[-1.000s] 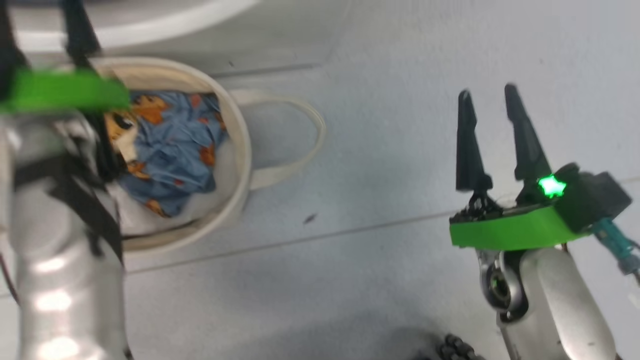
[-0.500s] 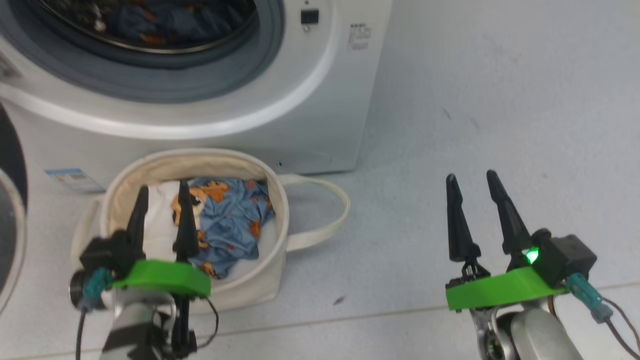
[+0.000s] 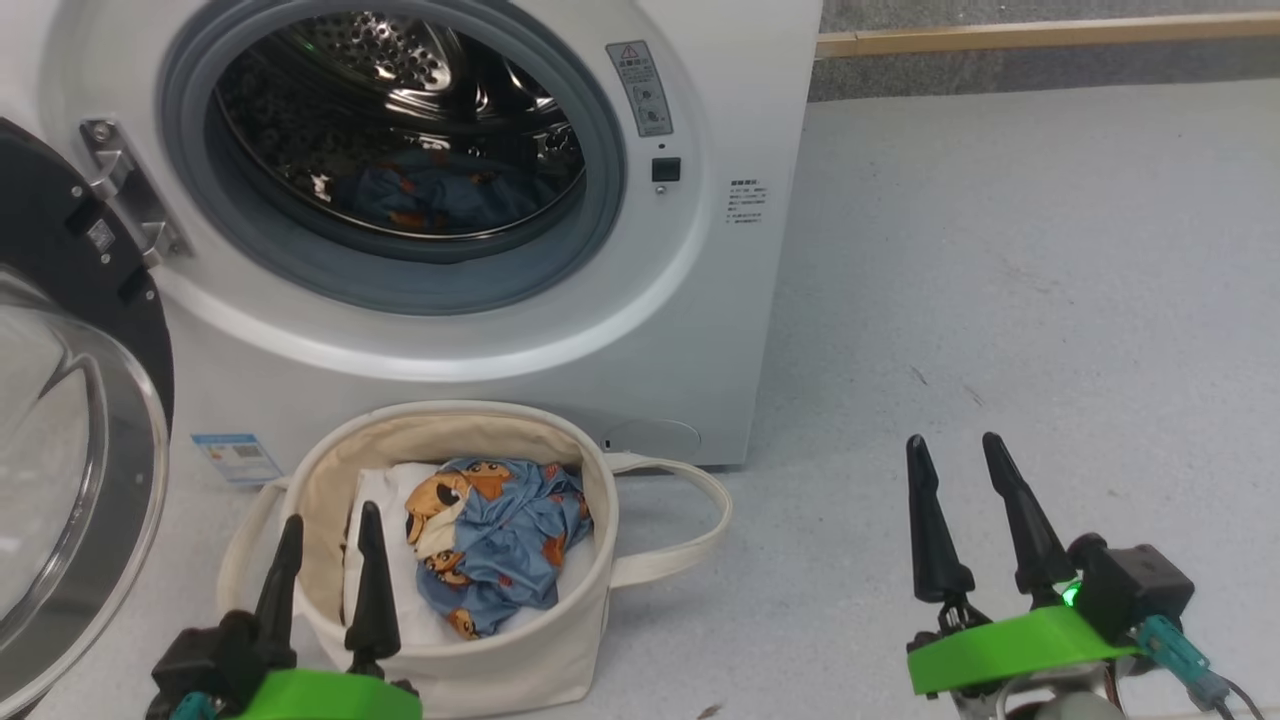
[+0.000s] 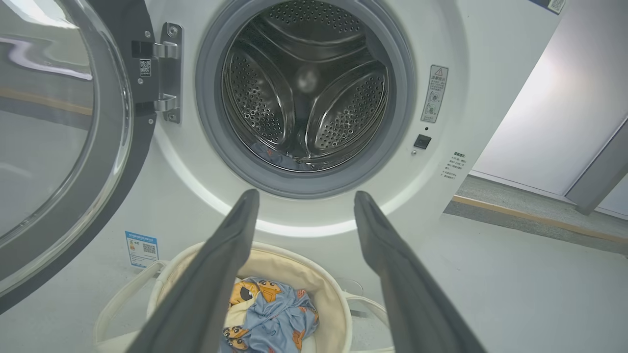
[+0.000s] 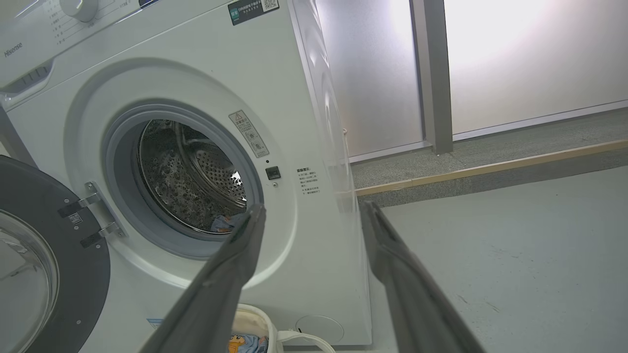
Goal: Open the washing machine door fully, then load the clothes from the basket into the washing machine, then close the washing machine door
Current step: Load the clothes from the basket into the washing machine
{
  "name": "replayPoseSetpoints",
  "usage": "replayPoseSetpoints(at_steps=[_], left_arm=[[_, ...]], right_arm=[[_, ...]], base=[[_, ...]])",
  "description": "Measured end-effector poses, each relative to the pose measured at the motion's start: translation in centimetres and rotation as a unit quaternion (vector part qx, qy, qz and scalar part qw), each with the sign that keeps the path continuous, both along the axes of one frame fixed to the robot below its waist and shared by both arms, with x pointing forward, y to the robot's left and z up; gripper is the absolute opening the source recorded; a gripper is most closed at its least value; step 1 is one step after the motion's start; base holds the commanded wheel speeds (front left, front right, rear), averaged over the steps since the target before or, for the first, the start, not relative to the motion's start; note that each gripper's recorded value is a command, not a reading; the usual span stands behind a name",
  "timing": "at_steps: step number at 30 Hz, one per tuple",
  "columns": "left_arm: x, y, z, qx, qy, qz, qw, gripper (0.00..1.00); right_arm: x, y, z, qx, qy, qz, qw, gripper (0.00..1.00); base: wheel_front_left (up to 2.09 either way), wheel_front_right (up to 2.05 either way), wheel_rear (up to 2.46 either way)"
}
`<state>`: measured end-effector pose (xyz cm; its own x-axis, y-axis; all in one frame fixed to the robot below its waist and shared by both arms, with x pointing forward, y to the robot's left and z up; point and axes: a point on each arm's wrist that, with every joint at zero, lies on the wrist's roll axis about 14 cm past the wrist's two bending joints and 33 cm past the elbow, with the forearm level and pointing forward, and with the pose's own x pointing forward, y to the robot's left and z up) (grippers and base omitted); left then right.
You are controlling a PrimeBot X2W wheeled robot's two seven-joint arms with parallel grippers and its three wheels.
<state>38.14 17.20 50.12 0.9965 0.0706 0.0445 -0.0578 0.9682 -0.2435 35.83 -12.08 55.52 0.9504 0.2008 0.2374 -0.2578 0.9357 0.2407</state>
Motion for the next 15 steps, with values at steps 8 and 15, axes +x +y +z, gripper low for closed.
replayPoseSetpoints(at_steps=[8, 15], left_arm=[[-0.3, -1.3, 0.0, 0.002, -0.001, -0.025, 1.000, 1.00], [-0.2, -2.1, -0.4, 0.010, 0.005, -0.038, 0.999, 1.00]], right_arm=[[-0.1, 0.0, 0.3, 0.010, -0.003, 0.000, 1.000, 1.00], [0.2, 0.0, -0.3, 0.007, 0.006, 0.001, 1.000, 1.00]], base=[[0.00, 0.00, 0.00], [0.00, 0.00, 0.00]])
